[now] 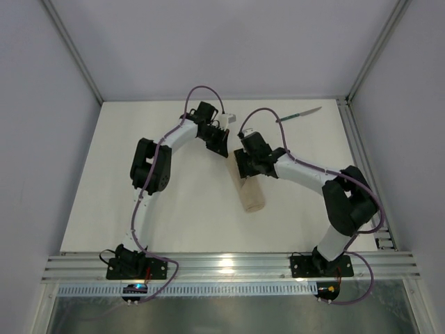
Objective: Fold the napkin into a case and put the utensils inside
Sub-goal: Move the knife to the corner of the board.
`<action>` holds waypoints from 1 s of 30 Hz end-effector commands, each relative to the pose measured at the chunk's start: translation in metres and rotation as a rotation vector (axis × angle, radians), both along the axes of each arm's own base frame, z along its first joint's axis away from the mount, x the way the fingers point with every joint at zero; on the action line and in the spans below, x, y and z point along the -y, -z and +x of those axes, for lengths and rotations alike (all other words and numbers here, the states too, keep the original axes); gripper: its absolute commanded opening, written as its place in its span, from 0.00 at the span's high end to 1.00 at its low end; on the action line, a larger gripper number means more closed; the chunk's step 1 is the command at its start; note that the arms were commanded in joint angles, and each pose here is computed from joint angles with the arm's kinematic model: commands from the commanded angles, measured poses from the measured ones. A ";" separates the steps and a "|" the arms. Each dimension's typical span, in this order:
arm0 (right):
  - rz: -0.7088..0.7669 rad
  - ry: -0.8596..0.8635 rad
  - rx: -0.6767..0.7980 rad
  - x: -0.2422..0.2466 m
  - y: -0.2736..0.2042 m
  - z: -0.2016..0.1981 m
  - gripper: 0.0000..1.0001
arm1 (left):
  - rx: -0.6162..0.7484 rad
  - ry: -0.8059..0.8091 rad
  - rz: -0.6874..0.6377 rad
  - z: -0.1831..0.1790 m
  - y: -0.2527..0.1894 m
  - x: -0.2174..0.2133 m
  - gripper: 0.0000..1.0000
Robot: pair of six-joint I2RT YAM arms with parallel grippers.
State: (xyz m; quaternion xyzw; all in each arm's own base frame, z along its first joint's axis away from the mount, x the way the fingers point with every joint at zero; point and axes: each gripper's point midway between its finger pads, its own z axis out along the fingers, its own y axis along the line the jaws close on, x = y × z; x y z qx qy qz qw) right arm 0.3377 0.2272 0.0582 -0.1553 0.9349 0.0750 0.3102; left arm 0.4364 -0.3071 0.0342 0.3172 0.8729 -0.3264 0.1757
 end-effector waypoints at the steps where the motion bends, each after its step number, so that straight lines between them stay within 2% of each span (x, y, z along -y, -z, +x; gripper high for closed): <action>1: 0.097 0.090 0.234 0.002 -0.102 0.037 0.35 | 0.037 0.022 -0.033 0.006 -0.020 0.001 0.97; 2: 0.117 0.138 0.270 0.010 -0.120 0.043 0.32 | 0.041 0.022 -0.031 0.007 -0.020 0.001 0.96; 3: 0.130 0.266 0.318 0.026 -0.139 0.056 0.23 | 0.044 0.020 -0.026 0.007 -0.020 0.000 0.94; 5: 0.127 0.390 0.348 0.060 -0.155 0.076 0.20 | 0.053 0.018 -0.022 0.008 -0.022 -0.001 0.83; 6: 0.161 0.440 0.379 0.070 -0.174 0.090 0.14 | 0.065 0.016 -0.013 0.010 -0.023 -0.002 0.78; 7: 0.214 0.515 0.372 0.080 -0.178 0.099 0.06 | 0.070 0.014 -0.007 0.010 -0.024 -0.003 0.68; 8: 0.244 0.611 0.378 0.110 -0.181 0.115 0.02 | 0.081 0.012 -0.004 0.011 -0.026 -0.004 0.64; 10: 0.343 0.746 0.317 0.127 -0.179 0.139 0.02 | 0.102 0.007 0.013 0.014 -0.028 -0.007 0.57; 12: 0.344 0.872 0.305 0.158 -0.178 0.173 0.02 | 0.116 0.003 0.025 0.015 -0.032 -0.009 0.55; 13: 0.278 0.948 0.282 0.175 -0.166 0.175 0.02 | 0.127 -0.004 0.037 0.017 -0.032 -0.011 0.53; 16: 0.182 1.057 0.273 0.200 -0.142 0.212 0.07 | 0.168 -0.013 0.058 0.023 -0.040 -0.015 0.50; 18: 0.221 1.075 0.291 0.204 -0.146 0.237 0.10 | 0.186 -0.012 0.066 0.024 -0.045 -0.017 0.49; 20: 0.249 1.025 0.269 0.194 -0.114 0.264 0.14 | 0.202 -0.004 0.077 0.025 -0.047 -0.019 0.49; 24: 0.378 0.946 0.298 0.183 -0.089 0.302 0.38 | 0.224 0.010 0.079 0.022 -0.054 -0.021 0.49; 25: 0.425 0.934 0.349 0.182 -0.095 0.316 0.42 | 0.226 0.015 0.078 0.019 -0.055 -0.022 0.49; 30: 0.504 0.881 0.399 0.172 -0.083 0.339 0.56 | 0.226 0.046 0.064 0.010 -0.059 -0.023 0.49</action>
